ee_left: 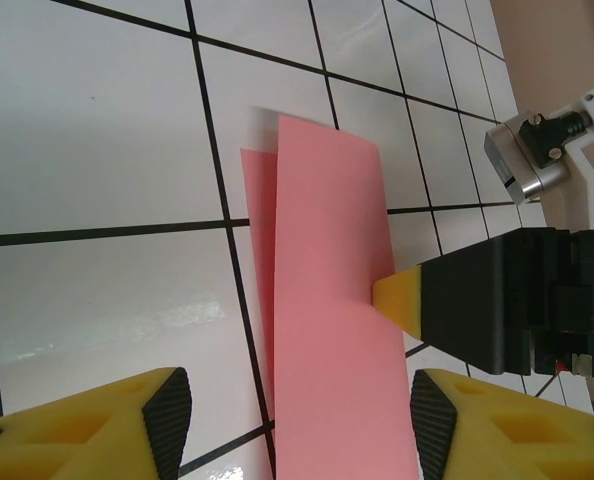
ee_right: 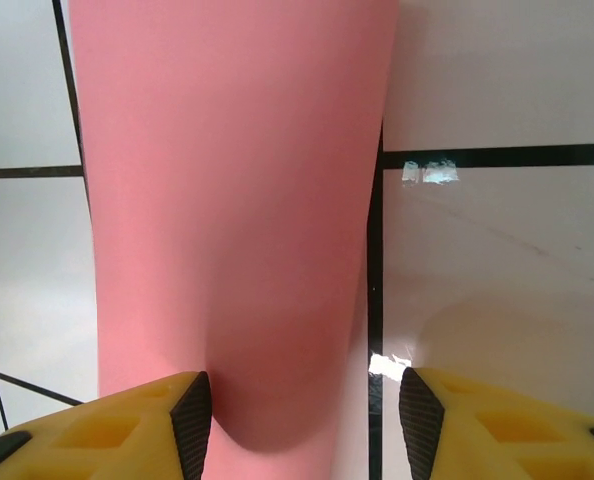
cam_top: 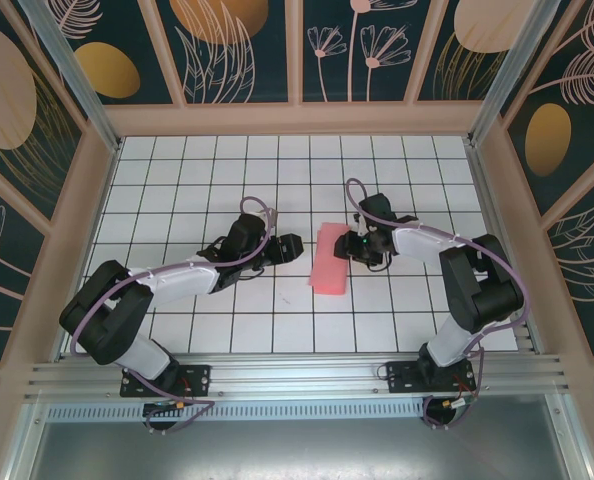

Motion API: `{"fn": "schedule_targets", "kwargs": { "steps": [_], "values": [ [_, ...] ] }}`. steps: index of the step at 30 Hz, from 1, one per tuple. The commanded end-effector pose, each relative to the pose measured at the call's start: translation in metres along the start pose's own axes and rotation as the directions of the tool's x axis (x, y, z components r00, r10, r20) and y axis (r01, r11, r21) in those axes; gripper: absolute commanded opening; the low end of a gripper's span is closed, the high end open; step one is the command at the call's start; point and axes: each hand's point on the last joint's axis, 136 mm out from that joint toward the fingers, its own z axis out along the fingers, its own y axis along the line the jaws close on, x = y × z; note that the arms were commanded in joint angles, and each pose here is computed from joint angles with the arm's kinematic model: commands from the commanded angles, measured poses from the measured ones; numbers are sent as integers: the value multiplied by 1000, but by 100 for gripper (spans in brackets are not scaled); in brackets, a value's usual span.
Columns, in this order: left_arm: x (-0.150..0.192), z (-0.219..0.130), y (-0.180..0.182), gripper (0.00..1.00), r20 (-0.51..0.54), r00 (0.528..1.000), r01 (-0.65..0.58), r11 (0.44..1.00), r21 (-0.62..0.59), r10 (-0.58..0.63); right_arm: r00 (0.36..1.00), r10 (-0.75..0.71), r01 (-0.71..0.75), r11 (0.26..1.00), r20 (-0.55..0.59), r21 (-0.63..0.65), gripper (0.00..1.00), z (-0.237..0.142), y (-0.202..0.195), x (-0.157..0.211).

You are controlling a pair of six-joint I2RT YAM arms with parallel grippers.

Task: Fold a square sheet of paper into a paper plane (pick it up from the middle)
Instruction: Fold the square sheet of paper in half at the center of the table.

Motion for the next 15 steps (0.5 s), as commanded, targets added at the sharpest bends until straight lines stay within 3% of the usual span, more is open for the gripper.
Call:
{"fn": "schedule_targets", "kwargs": {
  "steps": [1,15],
  "values": [
    [-7,2,-16,62,13,1000,-5,999,43,5,1000,5,-6,999,20,32,52,-8,1,-4],
    [-6,4,-16,62,5,1000,-7,999,46,7,996,-83,84,996,-27,43,53,1,2,0]
  ]
}}
